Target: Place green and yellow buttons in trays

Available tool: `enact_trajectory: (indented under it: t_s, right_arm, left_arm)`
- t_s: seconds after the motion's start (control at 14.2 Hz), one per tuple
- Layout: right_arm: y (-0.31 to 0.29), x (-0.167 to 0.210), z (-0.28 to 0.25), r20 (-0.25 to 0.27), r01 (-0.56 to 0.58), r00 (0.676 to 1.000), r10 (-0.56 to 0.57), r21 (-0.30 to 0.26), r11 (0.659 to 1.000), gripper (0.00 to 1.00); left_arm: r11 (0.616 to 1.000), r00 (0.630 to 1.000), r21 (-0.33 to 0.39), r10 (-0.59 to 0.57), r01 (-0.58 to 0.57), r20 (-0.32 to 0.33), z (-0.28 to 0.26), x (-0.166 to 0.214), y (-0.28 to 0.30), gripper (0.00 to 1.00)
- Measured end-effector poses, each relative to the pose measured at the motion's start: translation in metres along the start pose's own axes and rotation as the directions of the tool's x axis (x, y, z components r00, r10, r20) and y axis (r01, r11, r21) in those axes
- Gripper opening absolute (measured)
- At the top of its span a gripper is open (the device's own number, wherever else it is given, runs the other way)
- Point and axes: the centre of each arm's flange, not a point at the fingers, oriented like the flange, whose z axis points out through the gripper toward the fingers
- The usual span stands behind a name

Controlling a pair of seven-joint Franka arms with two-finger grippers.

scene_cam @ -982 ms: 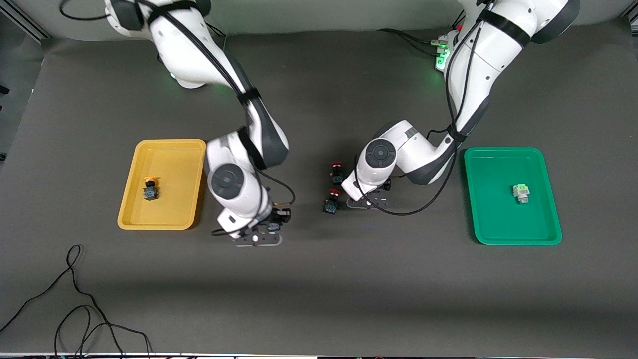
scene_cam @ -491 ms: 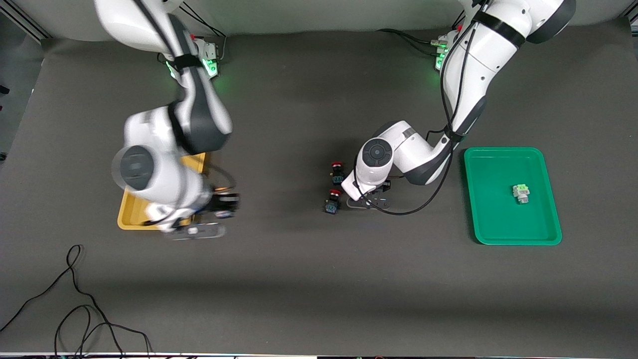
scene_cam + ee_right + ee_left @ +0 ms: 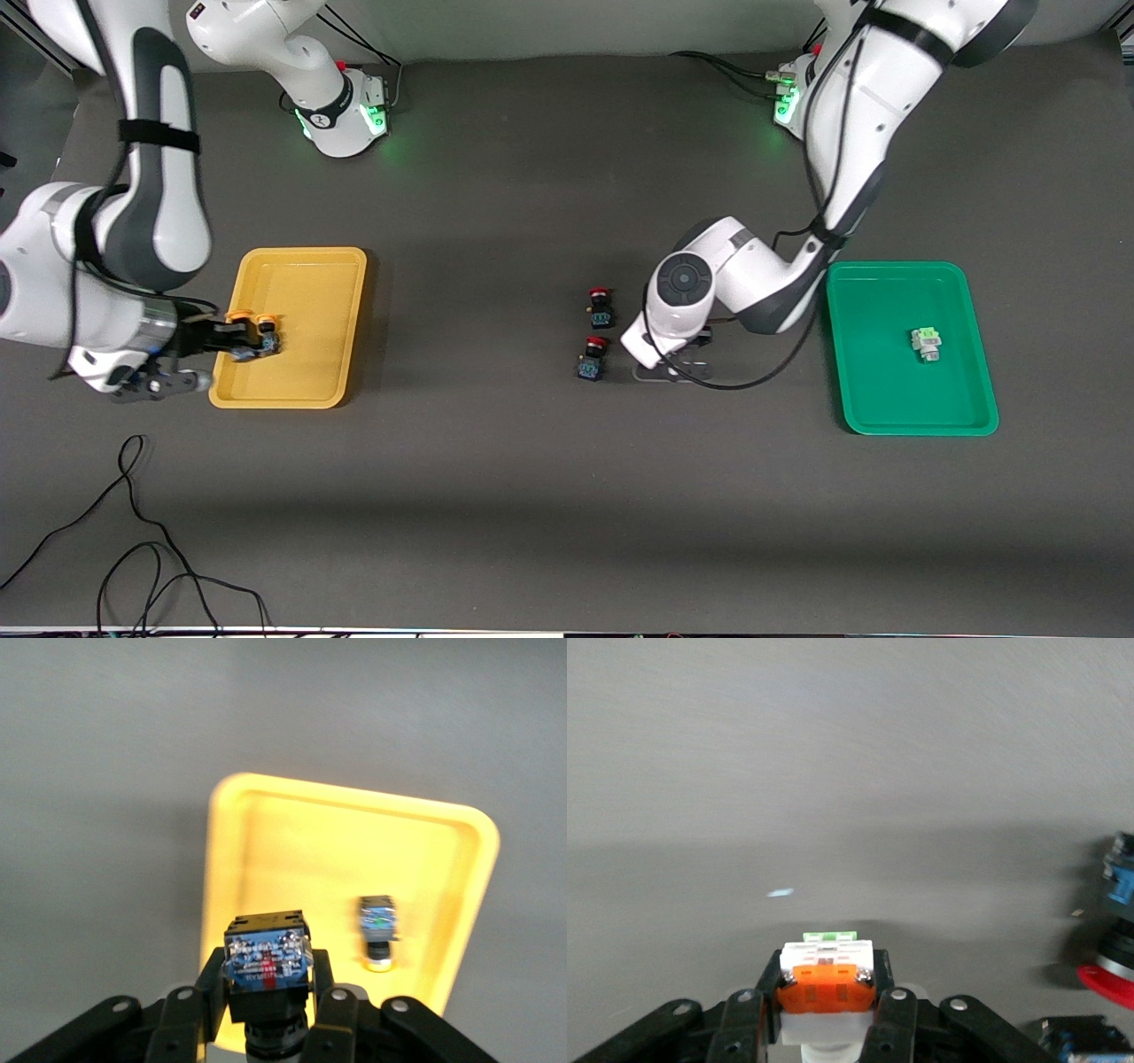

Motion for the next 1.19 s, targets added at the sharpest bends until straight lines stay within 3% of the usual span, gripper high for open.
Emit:
enact_trajectory:
  t_s: [0.21,0.42,0.56,0.77,0.98,1.12,1.19]
  right_arm:
    - [0.035,-0.030,0.074,-0.019,-0.062,0.998,0.062,-0.011,0.998,0.41]
    - [0.027,-0.041,0.131,0.013,-0.106,0.994,0.106,0.024,0.994,0.41]
    - [0.008,-0.036,0.159,0.036,-0.110,0.993,0.109,0.026,0.994,0.41]
    - [0.000,-0.032,0.181,0.060,-0.116,0.991,0.116,0.006,0.993,0.41]
    - [0.000,-0.026,0.178,0.055,-0.113,0.992,0.112,0.002,0.994,0.66]
    - [-0.004,-0.021,0.172,0.060,-0.105,0.993,0.104,0.014,0.994,0.81]
    - [-0.006,-0.017,0.167,0.061,-0.099,0.993,0.098,0.022,0.995,0.95]
  left_arm:
    - [0.997,0.995,0.038,-0.068,0.065,0.070,-0.098,0.020,-0.054,0.41]
    - [0.994,0.987,0.082,-0.088,0.077,0.137,-0.190,0.030,-0.122,0.41]
    - [0.996,0.987,0.078,-0.050,0.039,0.154,-0.215,0.040,-0.169,0.41]
    - [0.998,0.981,0.036,0.035,-0.043,0.191,-0.209,0.062,-0.259,0.41]
    - [0.997,0.972,-0.005,0.079,-0.080,0.222,-0.189,0.070,-0.331,0.41]
    - [0.994,0.973,-0.016,0.105,-0.104,0.204,-0.170,0.071,-0.337,0.41]
    - [0.993,0.975,-0.020,0.117,-0.115,0.188,-0.157,0.071,-0.337,0.41]
